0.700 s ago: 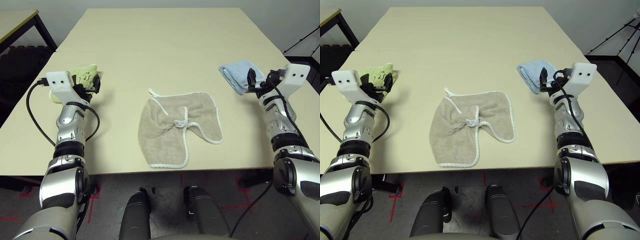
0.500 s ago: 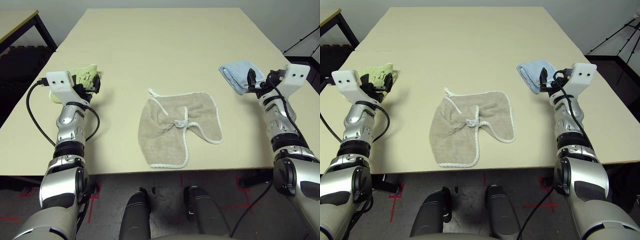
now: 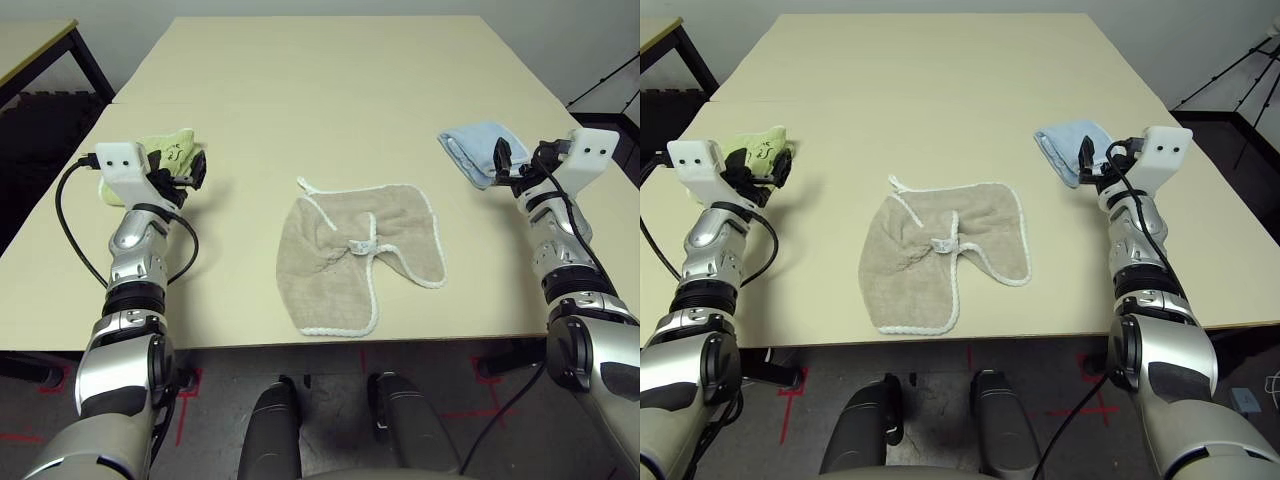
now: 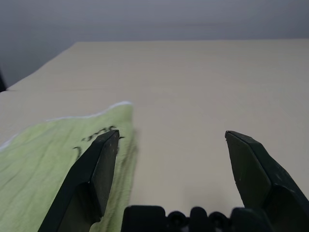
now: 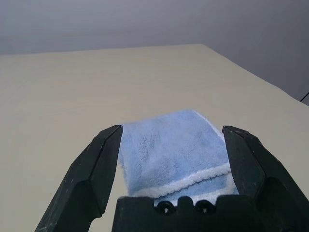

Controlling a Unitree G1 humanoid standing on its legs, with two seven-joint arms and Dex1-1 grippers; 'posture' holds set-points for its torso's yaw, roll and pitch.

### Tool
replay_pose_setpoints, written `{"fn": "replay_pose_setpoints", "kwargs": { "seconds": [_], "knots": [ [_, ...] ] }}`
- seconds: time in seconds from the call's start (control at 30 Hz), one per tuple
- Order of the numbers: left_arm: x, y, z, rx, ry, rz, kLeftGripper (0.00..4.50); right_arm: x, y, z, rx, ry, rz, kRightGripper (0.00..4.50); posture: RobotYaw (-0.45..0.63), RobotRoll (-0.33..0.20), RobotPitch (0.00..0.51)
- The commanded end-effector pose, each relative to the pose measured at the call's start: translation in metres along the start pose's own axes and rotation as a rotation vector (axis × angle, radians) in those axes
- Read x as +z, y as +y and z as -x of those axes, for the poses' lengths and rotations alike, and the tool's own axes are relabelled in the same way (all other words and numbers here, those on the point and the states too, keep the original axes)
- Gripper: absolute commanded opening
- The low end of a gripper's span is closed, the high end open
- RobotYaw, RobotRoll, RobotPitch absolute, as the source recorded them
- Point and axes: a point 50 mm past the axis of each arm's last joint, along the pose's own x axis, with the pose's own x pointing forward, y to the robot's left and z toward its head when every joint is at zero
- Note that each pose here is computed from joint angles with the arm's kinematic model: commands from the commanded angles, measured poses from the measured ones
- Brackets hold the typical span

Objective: Fold the towel and set it aside.

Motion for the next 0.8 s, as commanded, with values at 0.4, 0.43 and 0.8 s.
{"fn": "replay_pose_setpoints", "kwargs": {
  "seconds": [0.4,0.43,0.8],
  "knots": [
    [0.023,-0.02,0.01,-0.763,0.205,-0.098,4.46,0.002,0.037,-0.01,0.43,0.118,-0.006,4.5,0.02,0.0,0.117],
    [0.024,-0.021,0.012,-0.792,0.215,-0.111,4.46,0.004,0.04,-0.011,0.469,0.134,-0.002,4.5,0.02,0.0,0.118],
    [0.03,-0.03,0.021,-0.89,0.197,-0.125,4.46,0.022,0.039,-0.025,0.673,0.56,0.205,4.5,0.03,0.0,0.121]
  ]
}}
